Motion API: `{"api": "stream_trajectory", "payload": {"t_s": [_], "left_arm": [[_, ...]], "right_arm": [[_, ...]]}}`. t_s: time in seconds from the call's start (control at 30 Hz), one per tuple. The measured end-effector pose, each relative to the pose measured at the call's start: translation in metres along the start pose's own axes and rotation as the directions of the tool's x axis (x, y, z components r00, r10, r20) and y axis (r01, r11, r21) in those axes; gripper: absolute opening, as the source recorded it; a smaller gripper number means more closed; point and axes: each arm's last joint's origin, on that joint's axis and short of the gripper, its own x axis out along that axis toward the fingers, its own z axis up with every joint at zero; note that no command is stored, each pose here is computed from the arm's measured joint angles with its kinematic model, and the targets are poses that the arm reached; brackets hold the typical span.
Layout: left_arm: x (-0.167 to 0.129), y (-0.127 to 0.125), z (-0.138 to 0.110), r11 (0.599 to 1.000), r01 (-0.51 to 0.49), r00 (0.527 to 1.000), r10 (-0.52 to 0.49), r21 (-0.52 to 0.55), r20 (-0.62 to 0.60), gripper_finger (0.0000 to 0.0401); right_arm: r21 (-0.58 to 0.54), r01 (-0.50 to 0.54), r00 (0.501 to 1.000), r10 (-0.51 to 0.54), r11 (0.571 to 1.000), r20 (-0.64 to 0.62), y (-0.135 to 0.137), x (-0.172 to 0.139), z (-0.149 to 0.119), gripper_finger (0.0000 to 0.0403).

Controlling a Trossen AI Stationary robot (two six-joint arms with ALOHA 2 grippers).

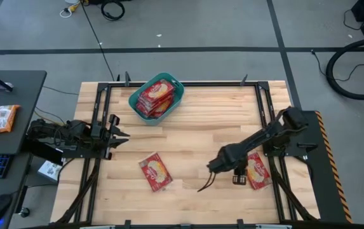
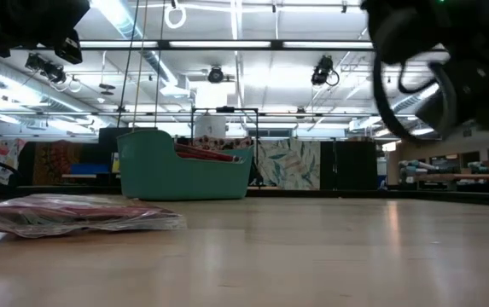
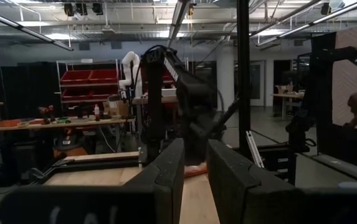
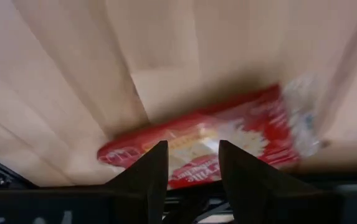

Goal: Sort popcorn bags into baskets
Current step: Put the red popcorn bag into the green bin

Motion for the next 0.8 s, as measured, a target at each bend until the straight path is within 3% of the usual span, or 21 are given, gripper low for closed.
{"api": "stream_trajectory", "payload": {"t_s": [0.27, 0.43, 0.53, 0.6, 0.67, 0.73, 0.8], "left_arm": [[0.0, 0.0, 0.001, 1.0, 0.0, 1.0, 0.0, 0.005, 0.007, 0.0073], [0.0, 0.0, 0.001, 1.0, -0.001, 1.0, 0.001, 0.0, 0.009, 0.0073], [0.0, 0.0, 0.001, 1.0, -0.001, 1.0, 0.001, 0.0, 0.013, 0.0073], [0.0, 0.0, 0.001, 1.0, -0.001, 1.0, 0.001, -0.001, 0.014, 0.0073], [0.0, 0.0, 0.002, 1.0, -0.001, 1.0, 0.001, -0.001, 0.016, 0.0073], [0.0, 0.0, 0.002, 1.0, -0.001, 1.0, 0.001, -0.002, 0.015, 0.0073], [0.0, 0.0, 0.002, 1.0, -0.001, 1.0, 0.001, -0.003, 0.016, 0.0073]], "right_arm": [[0.136, -0.021, 0.989, 0.04, 0.99, -0.14, -0.024, 0.046, -0.01, 0.0145], [0.135, -0.08, 0.996, 0.086, 0.988, -0.039, -0.031, 0.048, 0.004, 0.0145], [0.127, 0.013, 0.993, -0.027, 0.992, 0.111, -0.035, 0.03, 0.018, 0.0144], [0.153, 0.157, 0.946, -0.193, 0.976, 0.261, -0.037, 0.012, 0.028, 0.0143], [0.193, 0.274, 0.852, -0.331, 0.942, 0.407, -0.035, -0.007, 0.039, 0.0141], [0.218, 0.336, 0.759, -0.4, 0.916, 0.513, -0.03, -0.032, 0.046, 0.0139], [0.207, 0.36, 0.705, -0.41, 0.91, 0.578, -0.024, -0.053, 0.049, 0.0138]]}}
